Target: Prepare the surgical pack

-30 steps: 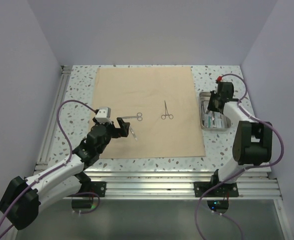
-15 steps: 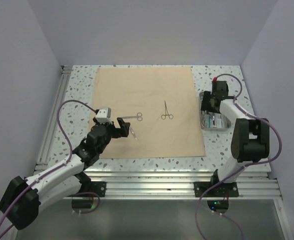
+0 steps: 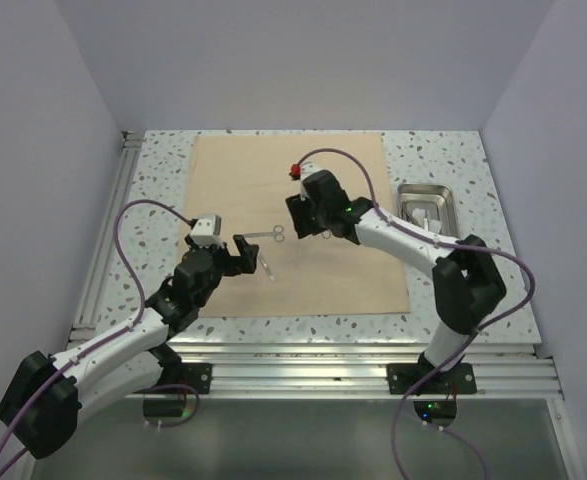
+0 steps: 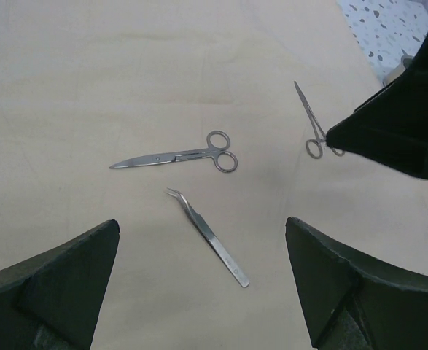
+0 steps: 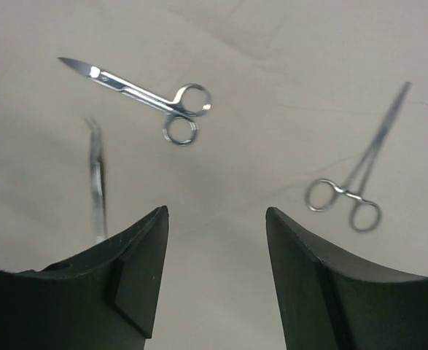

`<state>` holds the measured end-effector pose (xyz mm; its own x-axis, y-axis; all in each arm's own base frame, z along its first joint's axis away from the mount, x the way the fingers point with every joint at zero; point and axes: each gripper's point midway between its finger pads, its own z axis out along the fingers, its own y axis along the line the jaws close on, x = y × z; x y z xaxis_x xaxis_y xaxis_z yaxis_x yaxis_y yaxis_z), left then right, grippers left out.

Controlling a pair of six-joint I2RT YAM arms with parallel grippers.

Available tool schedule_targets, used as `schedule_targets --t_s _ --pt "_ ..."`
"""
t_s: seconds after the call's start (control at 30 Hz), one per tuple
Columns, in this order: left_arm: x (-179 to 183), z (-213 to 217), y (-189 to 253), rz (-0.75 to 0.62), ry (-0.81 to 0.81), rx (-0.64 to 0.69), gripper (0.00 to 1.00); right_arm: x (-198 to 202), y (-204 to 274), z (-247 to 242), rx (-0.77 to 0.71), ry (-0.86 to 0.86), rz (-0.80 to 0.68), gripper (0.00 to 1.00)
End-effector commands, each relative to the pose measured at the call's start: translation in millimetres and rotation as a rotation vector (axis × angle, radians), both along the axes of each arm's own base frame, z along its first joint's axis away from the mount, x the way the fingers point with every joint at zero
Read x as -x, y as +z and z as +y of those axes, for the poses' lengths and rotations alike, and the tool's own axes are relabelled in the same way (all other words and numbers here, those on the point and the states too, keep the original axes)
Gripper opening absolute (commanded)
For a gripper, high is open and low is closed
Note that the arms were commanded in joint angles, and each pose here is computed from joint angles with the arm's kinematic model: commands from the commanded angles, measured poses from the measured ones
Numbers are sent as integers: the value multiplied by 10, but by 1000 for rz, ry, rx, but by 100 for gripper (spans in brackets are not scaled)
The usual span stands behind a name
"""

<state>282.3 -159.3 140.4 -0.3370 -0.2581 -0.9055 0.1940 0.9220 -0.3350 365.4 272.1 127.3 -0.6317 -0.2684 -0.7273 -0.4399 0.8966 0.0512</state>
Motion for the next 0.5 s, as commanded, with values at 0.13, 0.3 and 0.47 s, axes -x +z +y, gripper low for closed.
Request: schedule_targets --t_s 0.13,0.3,0.47 --pt "-181 338 -91 57 142 55 100 206 -174 1003 -41 110 22 60" --pt "-244 618 -328 152 168 169 100 265 -297 1303 -46 133 32 61" --pt "-244 657 -357 162 181 191 100 305 -468 1446 -16 138 53 60"
